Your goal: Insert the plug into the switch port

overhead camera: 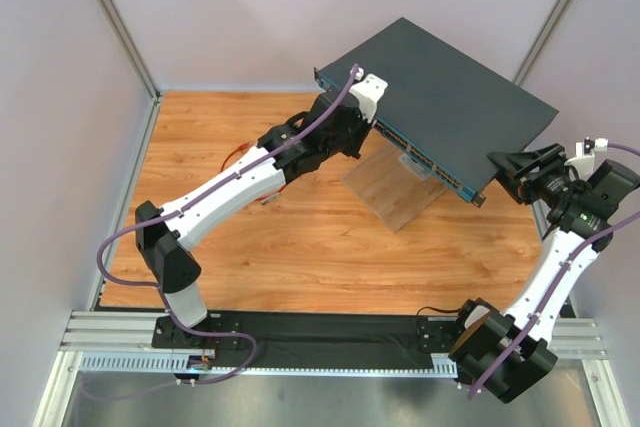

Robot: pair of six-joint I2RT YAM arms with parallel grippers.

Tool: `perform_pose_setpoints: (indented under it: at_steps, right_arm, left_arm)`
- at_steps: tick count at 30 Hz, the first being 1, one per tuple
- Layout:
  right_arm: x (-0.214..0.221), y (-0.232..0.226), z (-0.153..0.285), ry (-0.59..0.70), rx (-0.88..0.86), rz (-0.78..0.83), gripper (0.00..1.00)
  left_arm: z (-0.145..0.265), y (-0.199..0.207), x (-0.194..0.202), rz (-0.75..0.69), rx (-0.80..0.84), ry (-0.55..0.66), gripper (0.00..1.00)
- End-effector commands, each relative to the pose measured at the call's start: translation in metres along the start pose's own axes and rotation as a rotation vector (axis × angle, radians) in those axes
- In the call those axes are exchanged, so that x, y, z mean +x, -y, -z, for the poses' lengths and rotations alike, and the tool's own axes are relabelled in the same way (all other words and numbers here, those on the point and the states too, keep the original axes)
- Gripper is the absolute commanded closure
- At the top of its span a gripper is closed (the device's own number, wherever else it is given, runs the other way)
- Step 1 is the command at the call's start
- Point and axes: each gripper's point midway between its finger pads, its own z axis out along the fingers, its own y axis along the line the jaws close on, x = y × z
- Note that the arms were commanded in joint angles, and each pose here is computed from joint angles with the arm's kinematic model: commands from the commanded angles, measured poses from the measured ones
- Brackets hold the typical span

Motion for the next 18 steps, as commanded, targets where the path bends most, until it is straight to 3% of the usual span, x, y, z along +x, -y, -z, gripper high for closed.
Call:
perform_pose_setpoints:
  at_steps: [1,6,18]
  right_arm:
    - [-0.004,0.0,-0.003,0.016,-0.002,0.113,1.0]
    - [-0.004,0.0,-0.003,0.016,-0.002,0.112,1.0]
    - [-0.004,0.001,-0.004,0.01,-0.001,0.11,1.0]
  left_arm:
    - [-0.003,-0.003,-0.025,0.038,-0.009,0.07,1.0]
    - [-0.005,0.001,-0.02,0.049,0.009,0.054,1.0]
    - [0.008,-0.006,-0.054,0.075,-0.006,0.13,1.0]
